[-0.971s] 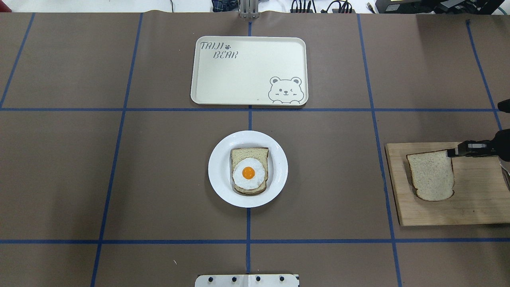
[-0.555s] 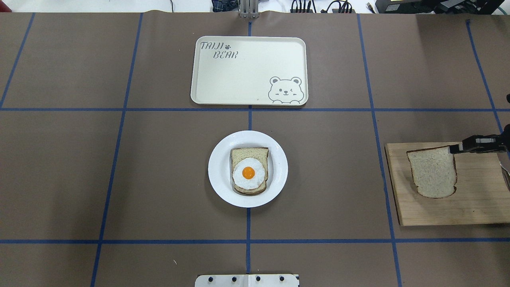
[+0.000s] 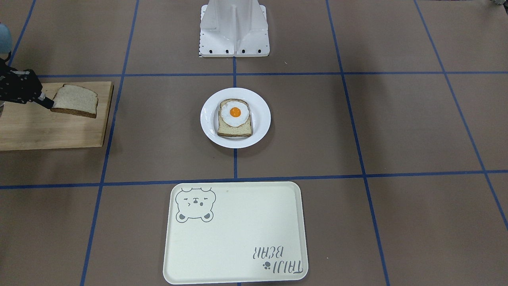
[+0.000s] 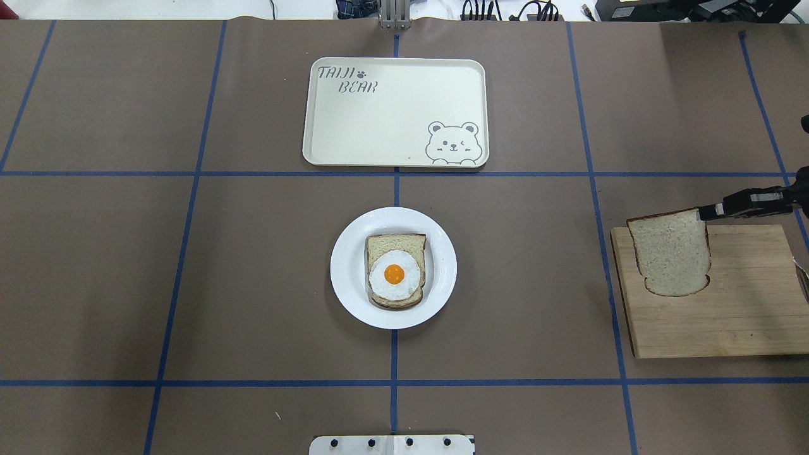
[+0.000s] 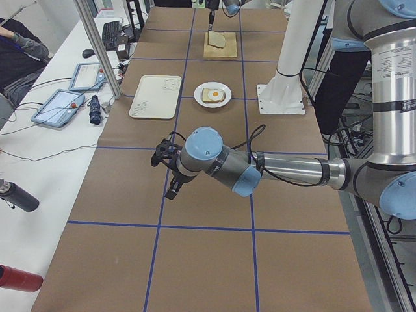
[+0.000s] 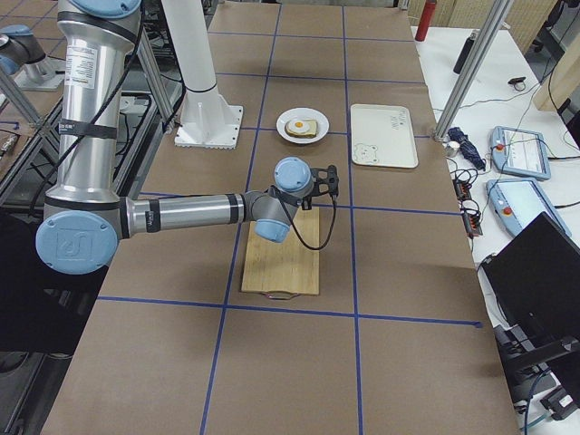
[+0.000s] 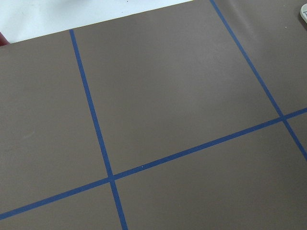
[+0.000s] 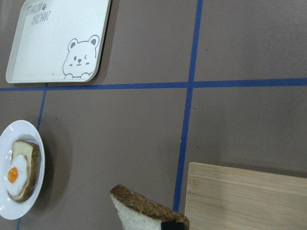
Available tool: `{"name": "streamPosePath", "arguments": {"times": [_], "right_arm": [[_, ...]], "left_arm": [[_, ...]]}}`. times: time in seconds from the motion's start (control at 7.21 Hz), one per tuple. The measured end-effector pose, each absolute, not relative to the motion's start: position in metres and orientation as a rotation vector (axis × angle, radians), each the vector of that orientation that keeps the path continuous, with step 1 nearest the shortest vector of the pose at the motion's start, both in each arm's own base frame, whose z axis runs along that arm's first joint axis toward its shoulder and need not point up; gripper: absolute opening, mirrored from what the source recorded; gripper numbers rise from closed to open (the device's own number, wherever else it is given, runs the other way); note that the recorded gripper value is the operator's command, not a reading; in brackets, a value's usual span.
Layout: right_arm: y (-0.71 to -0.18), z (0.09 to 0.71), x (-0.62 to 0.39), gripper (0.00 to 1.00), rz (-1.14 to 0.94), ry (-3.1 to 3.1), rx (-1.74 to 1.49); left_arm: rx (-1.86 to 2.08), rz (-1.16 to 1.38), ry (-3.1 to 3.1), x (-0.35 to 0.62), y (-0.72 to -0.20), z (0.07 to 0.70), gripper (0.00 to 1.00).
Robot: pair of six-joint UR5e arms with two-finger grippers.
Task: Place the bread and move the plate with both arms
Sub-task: 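Carry the bread slice with the right gripper over the egg-topped bread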
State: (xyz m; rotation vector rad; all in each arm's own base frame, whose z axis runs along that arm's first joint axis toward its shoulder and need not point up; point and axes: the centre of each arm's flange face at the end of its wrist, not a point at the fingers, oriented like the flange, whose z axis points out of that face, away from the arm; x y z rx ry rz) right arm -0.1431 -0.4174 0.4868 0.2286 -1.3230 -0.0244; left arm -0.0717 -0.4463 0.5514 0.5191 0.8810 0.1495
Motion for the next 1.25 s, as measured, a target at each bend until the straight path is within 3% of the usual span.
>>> {"name": "streamPosePath", "arguments": {"times": [0.69, 1.25], "right_arm": [[-0.459, 0.364, -0.231, 0.00, -0.230, -1.452, 0.334], [-0.405, 0.280, -0.402, 0.00, -0.079, -1.542, 0.317]], "left_arm": [[0.506, 0.137, 0.884, -0.072, -0.446, 0.556, 0.98], [0.467, 0.114, 0.887, -0.072, -0.433, 0.575, 0.98]]}}
